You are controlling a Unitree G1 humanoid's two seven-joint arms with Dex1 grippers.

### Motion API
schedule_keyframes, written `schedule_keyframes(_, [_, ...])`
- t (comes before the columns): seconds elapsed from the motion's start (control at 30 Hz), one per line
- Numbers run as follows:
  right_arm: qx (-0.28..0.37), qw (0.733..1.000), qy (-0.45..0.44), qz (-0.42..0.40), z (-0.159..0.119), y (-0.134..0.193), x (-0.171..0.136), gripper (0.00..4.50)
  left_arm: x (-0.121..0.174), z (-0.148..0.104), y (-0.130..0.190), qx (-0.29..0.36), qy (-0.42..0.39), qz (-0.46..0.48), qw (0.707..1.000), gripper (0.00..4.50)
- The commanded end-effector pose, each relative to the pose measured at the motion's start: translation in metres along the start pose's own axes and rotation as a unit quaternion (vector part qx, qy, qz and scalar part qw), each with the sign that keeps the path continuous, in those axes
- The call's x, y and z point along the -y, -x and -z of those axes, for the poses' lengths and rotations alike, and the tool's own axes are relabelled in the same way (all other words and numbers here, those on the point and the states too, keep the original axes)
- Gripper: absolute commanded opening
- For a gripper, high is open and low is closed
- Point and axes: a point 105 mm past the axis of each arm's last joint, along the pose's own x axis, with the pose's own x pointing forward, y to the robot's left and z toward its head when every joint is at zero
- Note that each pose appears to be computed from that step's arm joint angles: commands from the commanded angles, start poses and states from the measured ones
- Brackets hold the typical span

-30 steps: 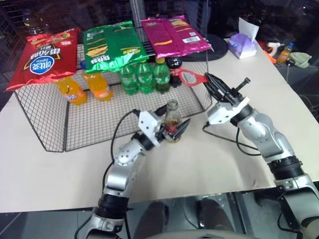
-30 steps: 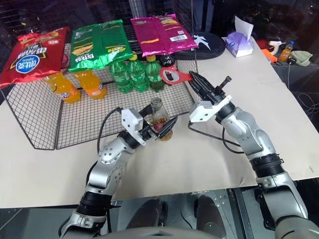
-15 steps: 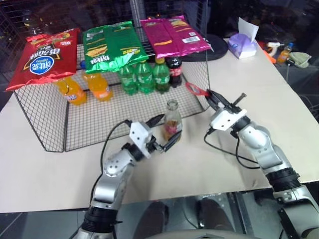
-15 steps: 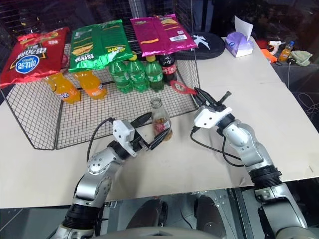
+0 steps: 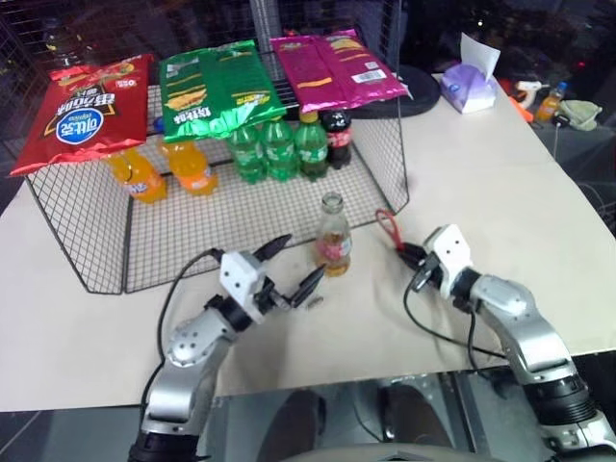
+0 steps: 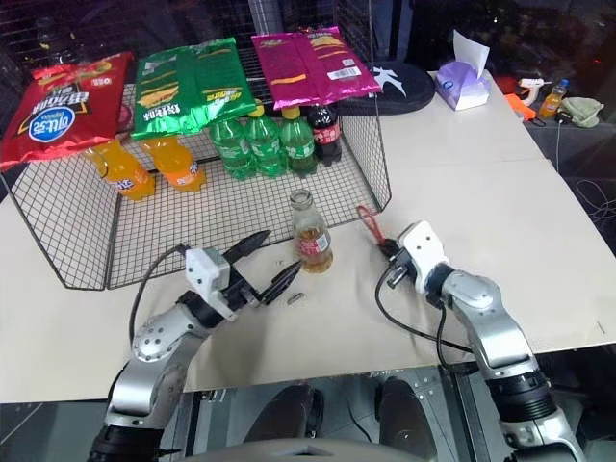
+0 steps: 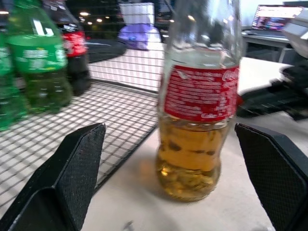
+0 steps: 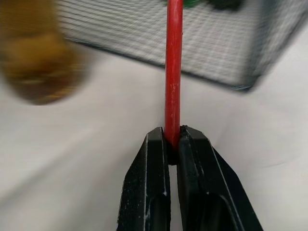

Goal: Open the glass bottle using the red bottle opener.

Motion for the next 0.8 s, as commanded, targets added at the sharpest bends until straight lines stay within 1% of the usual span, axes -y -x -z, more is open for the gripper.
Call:
schedule_keyframes(0.03, [0.001,0.997,-0.035,-0.063,-0.009,0.009,-0.022,0.84,-0.011,-0.009,0.015,-0.001,-0.004,-0.026,1.000,4.50])
schedule_keyframes(0.13, [-0.019,0.997,-0.043,-0.062,-0.002,0.015,-0.021,1.90,-0.016,0.003,0.030,-0.044,-0.011,-0.038,0.998,4.50])
schedule_keyframes(0.23, [-0.030,0.997,-0.054,-0.046,0.003,0.022,-0.013,3.52,-0.028,0.011,0.045,-0.071,-0.021,-0.065,0.995,4.50])
schedule_keyframes(0.27, [-0.033,0.997,-0.056,-0.039,0.006,0.025,-0.010,3.92,-0.030,0.015,0.051,-0.084,-0.028,-0.070,0.994,4.50])
schedule_keyframes(0.3, [-0.035,0.998,-0.054,-0.021,0.008,0.030,-0.002,4.43,-0.031,0.018,0.054,-0.092,-0.033,-0.072,0.993,4.50])
schedule_keyframes(0.37, [-0.041,0.998,-0.056,0.003,0.015,0.040,0.007,4.43,-0.029,0.022,0.062,-0.107,-0.036,-0.073,0.991,4.50])
schedule_keyframes(0.47, [-0.039,0.998,-0.048,0.011,0.022,0.055,0.012,4.43,-0.027,0.028,0.071,-0.127,-0.037,-0.080,0.988,4.50])
schedule_keyframes(0.6, [0.023,0.999,-0.005,0.043,0.015,0.072,0.026,4.43,-0.031,0.038,0.083,-0.163,-0.060,-0.107,0.979,4.50])
schedule_keyframes(0.7, [0.047,0.998,0.011,0.033,0.015,0.078,0.026,4.43,-0.031,0.040,0.085,-0.171,-0.061,-0.104,0.978,4.50])
schedule_keyframes(0.8, [0.051,0.998,0.025,0.027,0.020,0.082,0.028,4.43,-0.028,0.039,0.084,-0.170,-0.060,-0.096,0.979,4.50])
